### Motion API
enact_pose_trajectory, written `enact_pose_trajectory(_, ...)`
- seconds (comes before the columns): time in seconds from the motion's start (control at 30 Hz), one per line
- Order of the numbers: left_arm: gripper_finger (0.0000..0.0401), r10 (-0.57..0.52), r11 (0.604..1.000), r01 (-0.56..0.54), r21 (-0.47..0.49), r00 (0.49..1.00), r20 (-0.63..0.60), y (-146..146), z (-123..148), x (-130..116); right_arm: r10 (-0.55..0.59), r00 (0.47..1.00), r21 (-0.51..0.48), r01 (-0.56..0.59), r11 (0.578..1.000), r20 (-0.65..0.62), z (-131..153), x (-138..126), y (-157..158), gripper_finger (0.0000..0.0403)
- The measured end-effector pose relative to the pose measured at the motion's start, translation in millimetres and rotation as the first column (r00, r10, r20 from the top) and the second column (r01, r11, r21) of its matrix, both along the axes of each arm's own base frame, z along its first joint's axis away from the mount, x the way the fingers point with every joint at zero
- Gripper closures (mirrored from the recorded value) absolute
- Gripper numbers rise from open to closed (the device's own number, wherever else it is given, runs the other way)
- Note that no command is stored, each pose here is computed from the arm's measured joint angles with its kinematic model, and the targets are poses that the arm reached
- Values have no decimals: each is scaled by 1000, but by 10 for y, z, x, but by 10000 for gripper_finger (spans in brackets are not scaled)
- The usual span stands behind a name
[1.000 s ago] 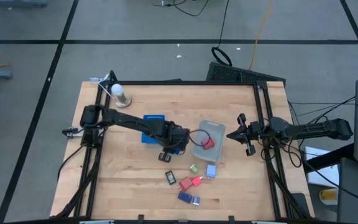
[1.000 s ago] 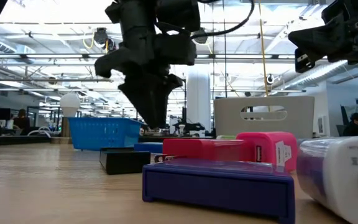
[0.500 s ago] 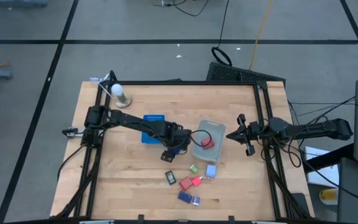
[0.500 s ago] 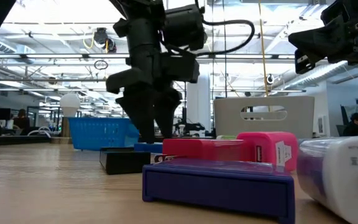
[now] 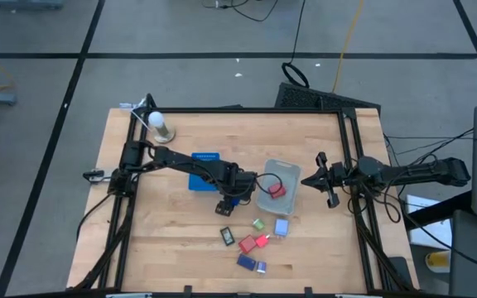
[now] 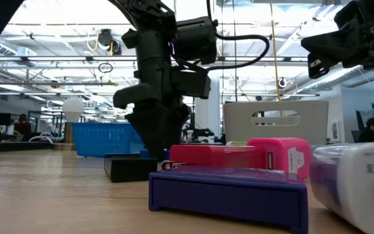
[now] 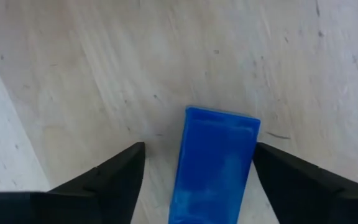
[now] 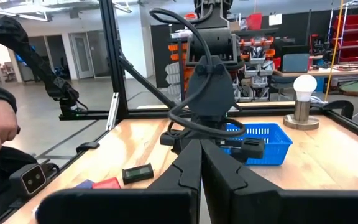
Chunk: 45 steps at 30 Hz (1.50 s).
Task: Pick & Place Office items
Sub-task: Put the blue digital clock into the blue bin
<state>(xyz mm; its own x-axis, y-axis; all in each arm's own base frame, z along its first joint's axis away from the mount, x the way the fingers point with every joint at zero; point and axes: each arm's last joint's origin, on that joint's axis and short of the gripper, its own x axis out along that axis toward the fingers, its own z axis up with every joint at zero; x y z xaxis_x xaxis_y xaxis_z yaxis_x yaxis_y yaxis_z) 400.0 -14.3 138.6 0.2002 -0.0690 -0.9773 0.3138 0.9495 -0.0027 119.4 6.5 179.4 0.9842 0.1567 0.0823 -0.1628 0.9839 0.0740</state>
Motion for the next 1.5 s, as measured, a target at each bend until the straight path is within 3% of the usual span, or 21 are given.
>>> enact_pose_trajectory(0.17, 150, 19, 1000, -19, -9, 1000, 1, -6, -5, 2, 0, 1000, 0, 0, 1000, 0, 0, 0, 0, 403)
enact_pose_trajectory(0.33, 238, 27, 999, -27, -21, 1000, -3, -13, -11, 1, -1, 1000, 0, 1, 1000, 0, 0, 0, 0, 403)
enact_pose_trajectory(0.5, 247, 18, 1000, -19, -16, 1000, -11, -52, 107, -56, -1, 1000, 0, 1, 1000, 0, 0, 0, 0, 403)
enact_pose_trajectory(0.63, 247, 34, 999, -31, -29, 996, 86, -63, 508, -138, 0, 1000, 0, 0, 1000, 0, 0, 0, 0, 403)
enact_pose_trajectory(0.8, 247, 130, 991, -133, -8, 956, 262, -22, 1123, -328, -2, 1000, 0, 2, 1000, 8, 7, 0, 0, 403)
enact_pose_trajectory(0.97, 247, 216, 973, -227, -36, 855, 472, 4, 1771, -637, -1, 1000, 4, 1, 1000, 7, 7, 0, 0, 403)
enact_pose_trajectory(1.07, 247, 297, 942, -329, -58, 744, 599, 47, 2086, -848, -3, 1000, -4, 3, 1000, 5, 4, 0, 0, 403)
enact_pose_trajectory(1.17, 247, 304, 932, -354, -75, 653, 694, 79, 2291, -1113, -3, 1000, -8, 3, 1000, 5, 4, 0, 0, 403)
enact_pose_trajectory(1.23, 247, 310, 929, -356, -97, 610, 730, 83, 2321, -1284, -3, 1000, -7, 3, 1000, 1, 0, 0, 0, 403)
enact_pose_trajectory(1.4, 247, 376, 904, -368, -219, 437, 817, 144, 2272, -1728, -4, 1000, -16, 4, 1000, 2, -1, 1, -1, 403)
enact_pose_trajectory(1.5, 247, 392, 899, -355, -257, 388, 834, 147, 2096, -1971, -4, 1000, -18, 4, 1000, 6, 3, 0, -1, 403)
